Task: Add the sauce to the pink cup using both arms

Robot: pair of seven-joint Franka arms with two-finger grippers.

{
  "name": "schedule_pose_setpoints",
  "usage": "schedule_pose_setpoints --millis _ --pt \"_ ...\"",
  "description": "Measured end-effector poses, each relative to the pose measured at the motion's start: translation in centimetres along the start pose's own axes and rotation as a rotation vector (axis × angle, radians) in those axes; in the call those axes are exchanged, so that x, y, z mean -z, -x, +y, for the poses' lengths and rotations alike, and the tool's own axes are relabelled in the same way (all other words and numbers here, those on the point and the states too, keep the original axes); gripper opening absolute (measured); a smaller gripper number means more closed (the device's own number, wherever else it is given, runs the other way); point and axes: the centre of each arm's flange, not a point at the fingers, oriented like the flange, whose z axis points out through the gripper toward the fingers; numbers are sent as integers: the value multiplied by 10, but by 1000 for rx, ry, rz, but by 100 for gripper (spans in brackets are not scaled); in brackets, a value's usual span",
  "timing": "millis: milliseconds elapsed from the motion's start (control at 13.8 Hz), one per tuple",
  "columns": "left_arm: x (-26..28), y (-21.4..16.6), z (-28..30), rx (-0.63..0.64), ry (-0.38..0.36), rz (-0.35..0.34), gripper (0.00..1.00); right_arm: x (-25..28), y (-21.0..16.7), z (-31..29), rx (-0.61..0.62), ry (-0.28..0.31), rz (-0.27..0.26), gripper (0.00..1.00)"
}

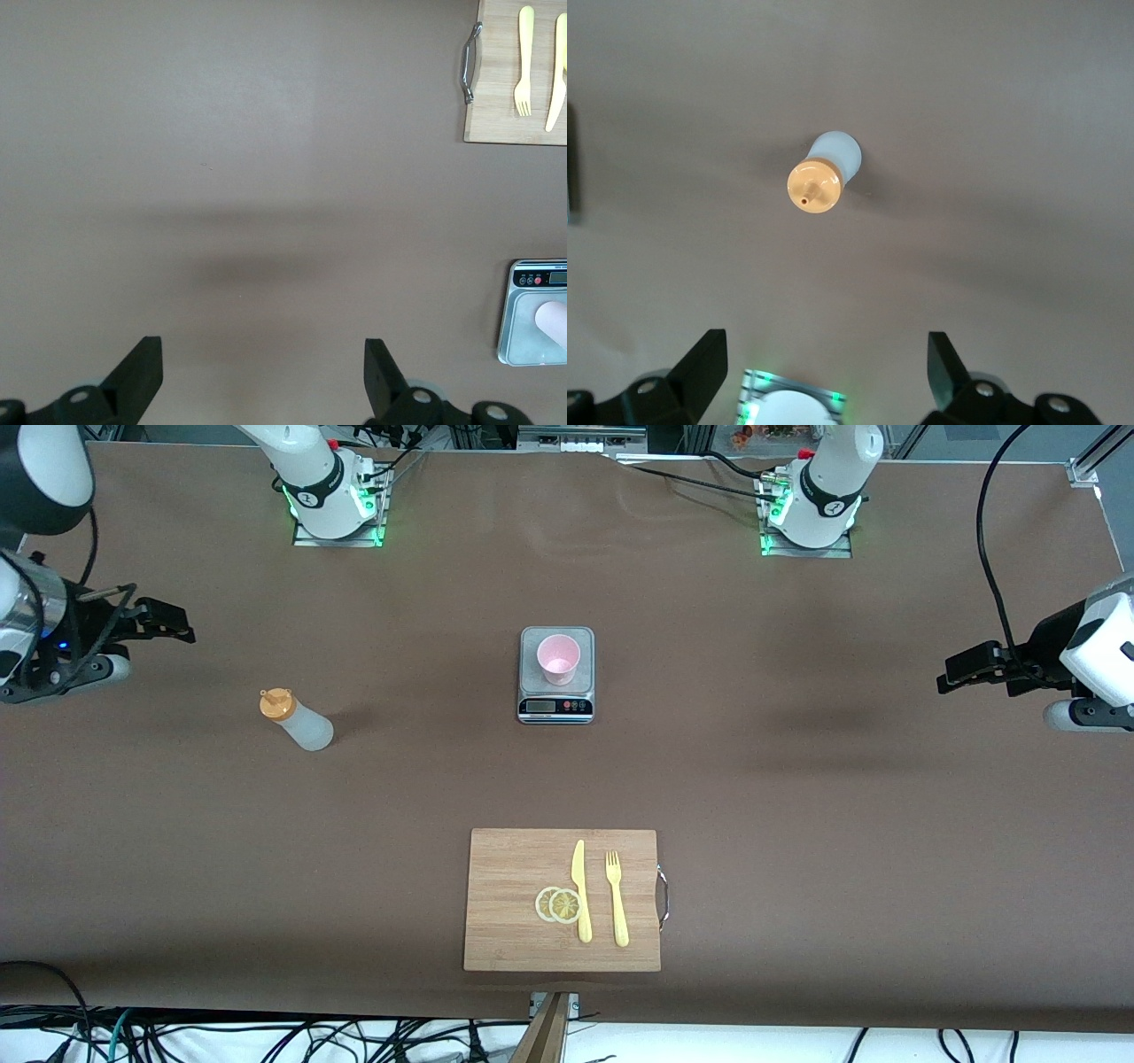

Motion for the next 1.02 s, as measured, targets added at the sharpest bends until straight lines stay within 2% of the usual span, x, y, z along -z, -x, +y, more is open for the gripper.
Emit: schedule_pose_setpoints --millis 218,364,436,727,1018 --pt "0 0 0 0 0 0 100 -3 6 2 -100 -1 12 100" --pt "0 0 0 0 0 0 100 5 0 14 -118 10 97 100" --pt "0 0 0 0 0 0 100 8 -1 16 -123 7 122 100" --pt "0 0 2 -4 0 0 100 18 6 16 -134 1 146 100" --pt "-1 0 6 -10 0 -1 100 19 6 16 -132 19 144 100"
